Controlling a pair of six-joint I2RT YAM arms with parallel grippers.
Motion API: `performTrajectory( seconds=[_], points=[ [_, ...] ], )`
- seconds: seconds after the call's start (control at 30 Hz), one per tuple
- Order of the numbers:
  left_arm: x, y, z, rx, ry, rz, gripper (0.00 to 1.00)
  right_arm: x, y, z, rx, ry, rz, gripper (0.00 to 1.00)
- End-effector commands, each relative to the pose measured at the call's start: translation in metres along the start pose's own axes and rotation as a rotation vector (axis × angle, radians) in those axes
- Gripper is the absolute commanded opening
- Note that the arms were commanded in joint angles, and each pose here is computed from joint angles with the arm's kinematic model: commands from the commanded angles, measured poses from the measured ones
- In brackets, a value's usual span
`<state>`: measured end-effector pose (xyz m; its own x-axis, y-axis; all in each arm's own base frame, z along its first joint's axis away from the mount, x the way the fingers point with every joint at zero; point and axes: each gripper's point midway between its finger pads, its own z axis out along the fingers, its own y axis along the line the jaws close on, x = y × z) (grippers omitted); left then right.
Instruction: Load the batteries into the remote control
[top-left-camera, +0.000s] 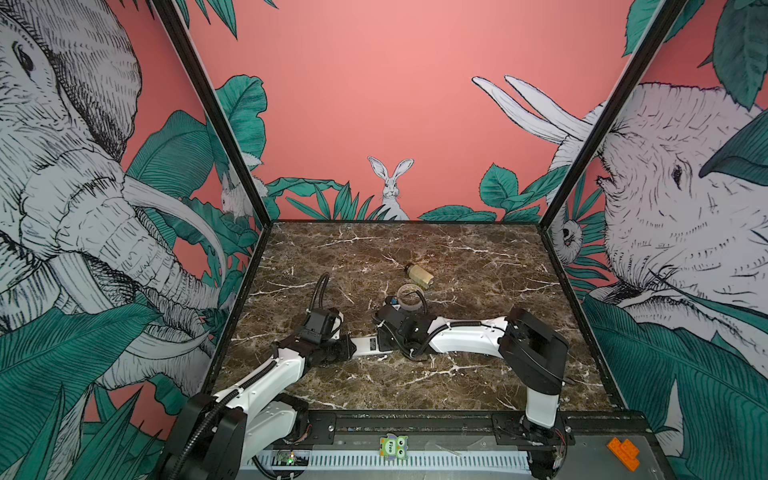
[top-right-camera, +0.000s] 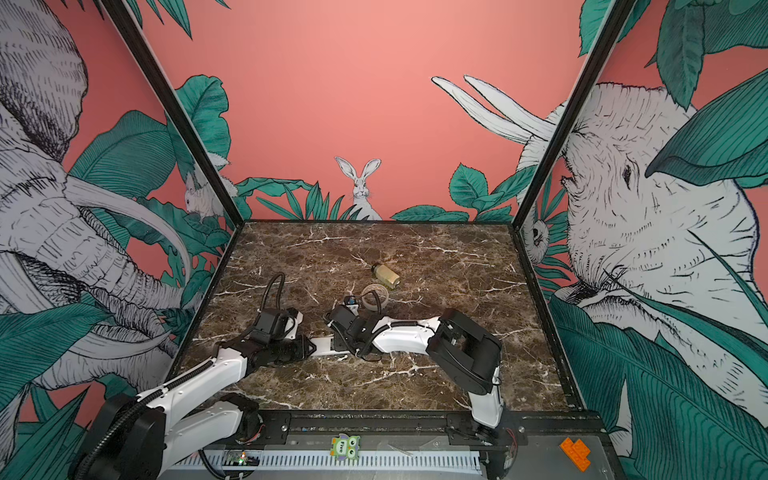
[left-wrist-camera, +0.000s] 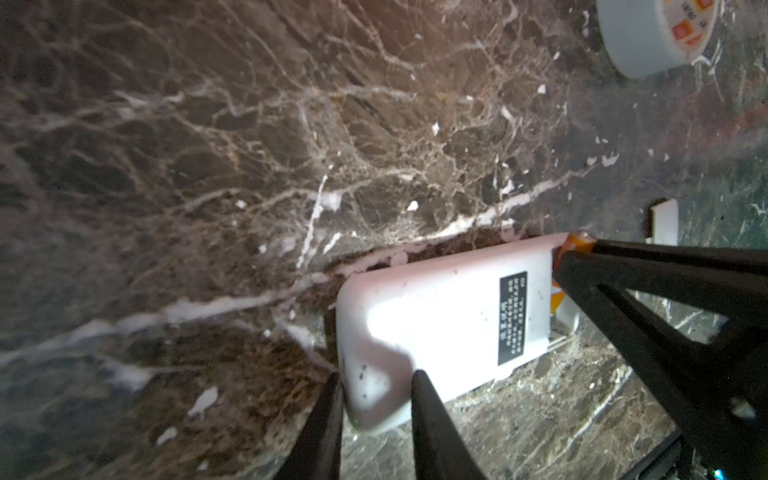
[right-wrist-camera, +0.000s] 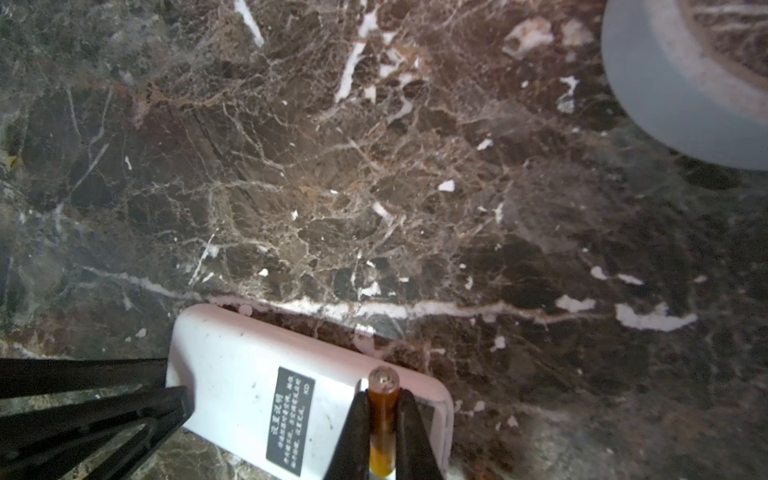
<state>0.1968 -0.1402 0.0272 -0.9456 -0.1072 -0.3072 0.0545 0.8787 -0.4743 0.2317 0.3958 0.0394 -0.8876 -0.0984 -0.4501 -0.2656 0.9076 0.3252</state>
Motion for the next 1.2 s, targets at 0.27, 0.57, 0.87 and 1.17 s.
performTrajectory(
  seconds=[0.27, 0.57, 0.87, 1.17],
  points=[
    [0.0237, 0.0064, 0.0088, 0.009, 0.063, -0.013, 0.26, 0.0069, 0.0056, -0.0020, -0.035, 0.004, 0.101, 0.08],
    [0.0254, 0.0076, 0.0104, 0.004, 0.075, -0.013, 0.26, 0.0076, 0.0082, -0.0026, -0.067, 0.014, 0.112, 0.05],
    [0.0257, 0.0075, 0.0120, 0.004, 0.085, -0.012, 0.27, 0.0090, 0.0099, -0.0010, -0.087, 0.034, 0.112, 0.03],
    [0.0266, 0.0077, 0.0119, 0.003, 0.088, -0.012, 0.27, 0.0105, 0.0075, -0.0017, -0.081, 0.049, 0.108, 0.01]
  ],
)
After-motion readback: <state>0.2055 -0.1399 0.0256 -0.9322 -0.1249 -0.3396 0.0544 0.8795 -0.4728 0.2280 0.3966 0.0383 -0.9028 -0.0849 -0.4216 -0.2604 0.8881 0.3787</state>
